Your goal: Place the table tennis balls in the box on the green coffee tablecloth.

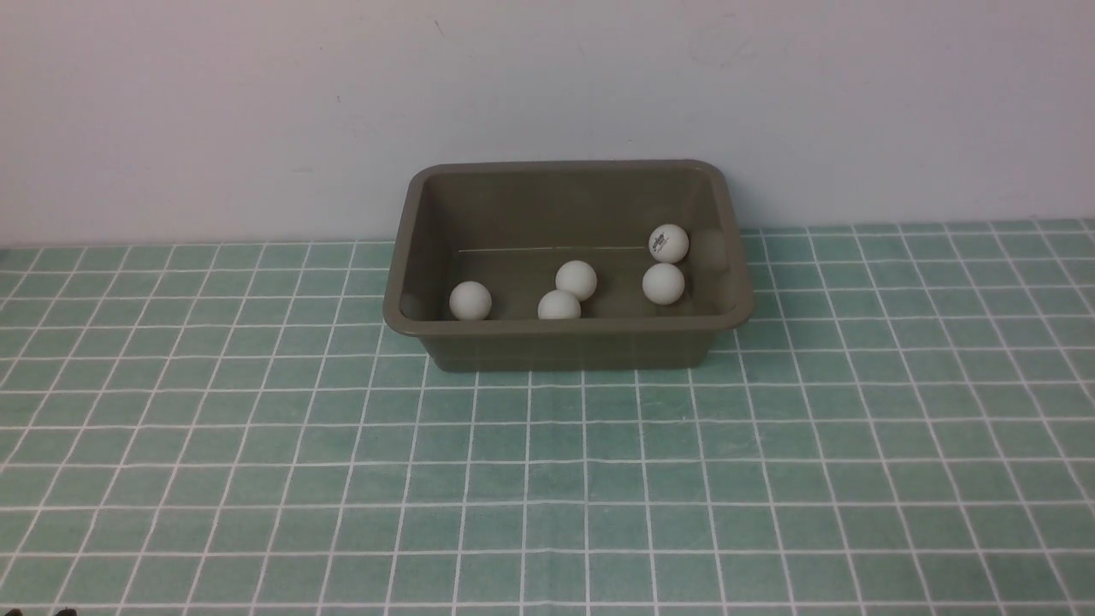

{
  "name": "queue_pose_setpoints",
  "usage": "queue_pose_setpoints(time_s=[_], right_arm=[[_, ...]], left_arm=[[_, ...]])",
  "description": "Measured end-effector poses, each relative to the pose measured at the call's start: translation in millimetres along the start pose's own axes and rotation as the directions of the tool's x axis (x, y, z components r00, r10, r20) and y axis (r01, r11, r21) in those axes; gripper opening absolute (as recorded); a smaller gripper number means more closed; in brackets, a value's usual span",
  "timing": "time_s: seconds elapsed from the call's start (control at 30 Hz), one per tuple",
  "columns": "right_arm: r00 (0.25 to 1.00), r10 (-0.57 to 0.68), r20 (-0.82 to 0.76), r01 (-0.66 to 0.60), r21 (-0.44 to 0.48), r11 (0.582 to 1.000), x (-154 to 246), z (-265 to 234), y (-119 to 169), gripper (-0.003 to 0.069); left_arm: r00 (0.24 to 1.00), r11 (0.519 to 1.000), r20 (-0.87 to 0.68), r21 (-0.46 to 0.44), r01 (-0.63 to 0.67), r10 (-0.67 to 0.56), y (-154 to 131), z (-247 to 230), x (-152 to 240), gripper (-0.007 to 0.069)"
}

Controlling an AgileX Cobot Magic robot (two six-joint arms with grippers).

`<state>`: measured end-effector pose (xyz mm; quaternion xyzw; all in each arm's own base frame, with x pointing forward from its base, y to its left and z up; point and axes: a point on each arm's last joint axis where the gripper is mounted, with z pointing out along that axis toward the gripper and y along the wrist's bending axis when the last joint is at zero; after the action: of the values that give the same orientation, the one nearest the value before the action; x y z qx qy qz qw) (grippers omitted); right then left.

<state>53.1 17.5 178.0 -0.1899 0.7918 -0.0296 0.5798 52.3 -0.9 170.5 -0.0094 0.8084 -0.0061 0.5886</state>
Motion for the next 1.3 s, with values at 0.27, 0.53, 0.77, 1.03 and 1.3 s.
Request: queue_pose_setpoints(time_s=[0.27,0.53,0.77,1.03,1.3], right_arm=[[1.0,-0.005,-0.002,0.005,0.002,1.0,0.2,0.0,-0.2,0.0388],[0.992,0.128,0.016,-0.129,0.102,0.986,2.2,-3.7,-7.7,0.0388],[0.953,0.298,0.052,-0.302,0.159,0.94,2.5,-4.6,-13.4,0.0388],[0.961,0.272,0.045,-0.275,0.176,0.945,3.0,-4.9,-14.8,0.0388],[0.971,0.238,0.036,-0.24,0.192,0.951,3.6,-5.1,-15.9,0.0388]], left_arm=[[1.0,1.0,0.0,0.0,0.001,-0.001,0.0,0.0,0.0,0.0205],[1.0,1.0,0.0,0.001,0.002,-0.002,-0.1,0.0,0.0,0.0205],[1.0,1.0,0.0,0.001,0.003,-0.003,-0.1,0.0,0.0,0.0205],[1.0,1.0,0.0,0.001,0.003,-0.003,-0.1,0.0,0.0,0.0205],[1.0,1.0,0.0,0.001,0.003,-0.003,-0.1,0.0,0.0,0.0205]])
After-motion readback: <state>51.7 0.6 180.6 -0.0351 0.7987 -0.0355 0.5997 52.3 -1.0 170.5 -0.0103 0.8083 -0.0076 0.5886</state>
